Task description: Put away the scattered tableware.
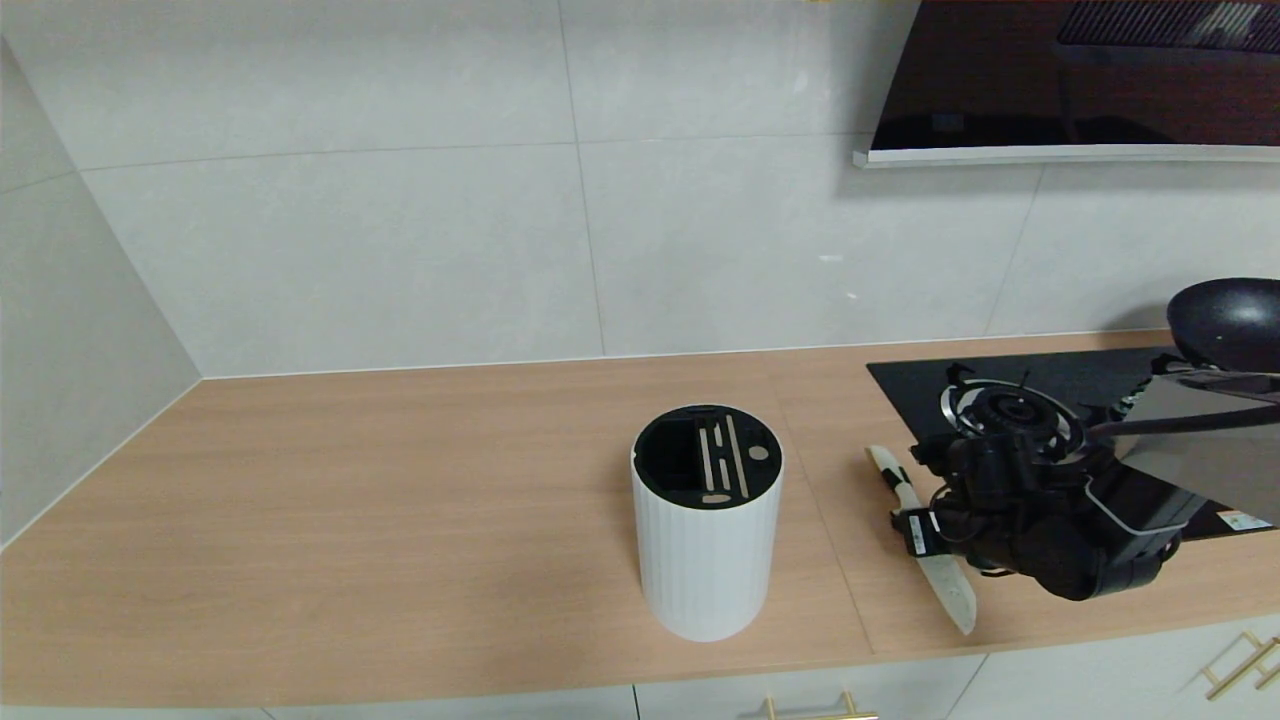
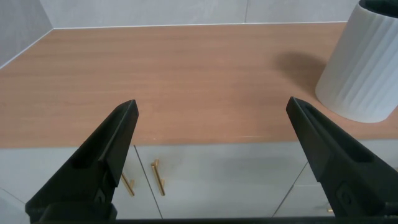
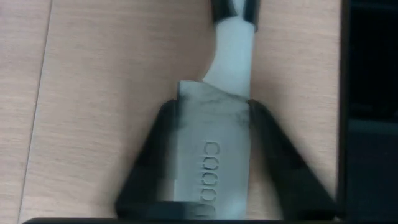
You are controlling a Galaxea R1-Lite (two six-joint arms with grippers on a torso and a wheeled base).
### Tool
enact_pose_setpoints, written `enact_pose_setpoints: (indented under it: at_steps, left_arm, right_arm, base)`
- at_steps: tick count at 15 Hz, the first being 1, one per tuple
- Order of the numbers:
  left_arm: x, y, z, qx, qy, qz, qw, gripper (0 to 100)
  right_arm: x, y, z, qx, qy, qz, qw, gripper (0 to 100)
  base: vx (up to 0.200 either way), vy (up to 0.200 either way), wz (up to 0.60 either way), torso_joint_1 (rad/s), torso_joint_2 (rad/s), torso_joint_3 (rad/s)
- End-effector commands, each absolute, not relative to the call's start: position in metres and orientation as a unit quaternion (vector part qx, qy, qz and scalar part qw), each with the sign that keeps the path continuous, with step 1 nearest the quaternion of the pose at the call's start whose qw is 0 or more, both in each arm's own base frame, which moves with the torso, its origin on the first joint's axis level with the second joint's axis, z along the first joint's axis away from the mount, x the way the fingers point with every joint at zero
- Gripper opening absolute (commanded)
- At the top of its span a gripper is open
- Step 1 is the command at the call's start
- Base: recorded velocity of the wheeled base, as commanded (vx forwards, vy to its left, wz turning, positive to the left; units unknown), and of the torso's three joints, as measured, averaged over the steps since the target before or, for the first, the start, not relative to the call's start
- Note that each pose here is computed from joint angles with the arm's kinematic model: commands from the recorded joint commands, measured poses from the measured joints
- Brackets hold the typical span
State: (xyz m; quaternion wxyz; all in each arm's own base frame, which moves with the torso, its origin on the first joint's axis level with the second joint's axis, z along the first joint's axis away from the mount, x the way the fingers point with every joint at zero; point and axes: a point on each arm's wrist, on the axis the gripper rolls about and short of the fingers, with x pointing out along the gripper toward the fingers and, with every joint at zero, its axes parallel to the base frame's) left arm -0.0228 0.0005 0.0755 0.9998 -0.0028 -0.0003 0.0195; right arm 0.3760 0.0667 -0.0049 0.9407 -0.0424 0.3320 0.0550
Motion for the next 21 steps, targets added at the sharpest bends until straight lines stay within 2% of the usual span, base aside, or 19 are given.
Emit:
enact_pose_setpoints:
  at_steps: [1,6,8,10,14,17,18,19,20,21]
  left_arm:
    - [-0.023,0.000,0.075,-0.003,0.000,0.020,1.000,100]
    - [-0.023,0.000,0.075,-0.003,0.000,0.020,1.000,100]
    - [-0.023,0.000,0.075,-0.003,0.000,0.020,1.000,100]
    - [-0.023,0.000,0.075,-0.003,0.000,0.020,1.000,100]
    - [-0.023,0.001,0.075,-0.005,0.000,0.021,1.000,100]
    - [-0.023,0.000,0.075,-0.003,0.000,0.020,1.000,100]
    - [-0.023,0.000,0.075,-0.003,0.000,0.020,1.000,100]
    - [-0.023,0.000,0.075,0.002,0.000,0.020,1.000,100]
    - [-0.023,0.000,0.078,0.002,-0.007,0.020,1.000,100]
    - [-0.028,0.000,0.095,-0.002,-0.047,0.012,0.999,100]
  right_arm:
    - [0.376,0.067,-0.006,-0.043,0.335,0.056,0.940,0]
    - [0.375,0.067,0.003,-0.042,0.323,0.053,0.944,0]
    - [0.371,0.066,0.027,-0.035,0.298,0.054,0.953,0]
    - [0.357,0.064,0.062,-0.031,0.263,0.059,0.963,0]
    - [0.330,0.074,0.108,-0.032,0.207,0.082,0.974,0]
    - [0.305,0.089,0.172,-0.018,0.106,0.113,0.988,0]
    - [0.305,0.089,0.172,-0.018,0.106,0.113,0.988,0]
    - [0.291,0.102,0.207,-0.013,0.053,0.135,0.989,0]
    - [0.282,0.108,0.222,-0.009,0.037,0.150,0.988,0]
    - [0.271,0.114,0.232,-0.007,0.025,0.167,0.986,0]
  base:
    - [0.000,0.000,0.00,0.000,0.00,0.000]
    - [0.000,0.000,0.00,0.000,0.00,0.000]
    - [0.000,0.000,0.00,0.000,0.00,0.000]
    - [0.000,0.000,0.00,0.000,0.00,0.000]
    - [0.000,0.000,0.00,0.000,0.00,0.000]
    - [0.000,0.000,0.00,0.000,0.00,0.000]
    - [0.000,0.000,0.00,0.000,0.00,0.000]
    - [0.000,0.000,0.00,0.000,0.00,0.000]
    - [0.000,0.000,0.00,0.000,0.00,0.000]
    - [0.000,0.000,0.00,0.000,0.00,0.000]
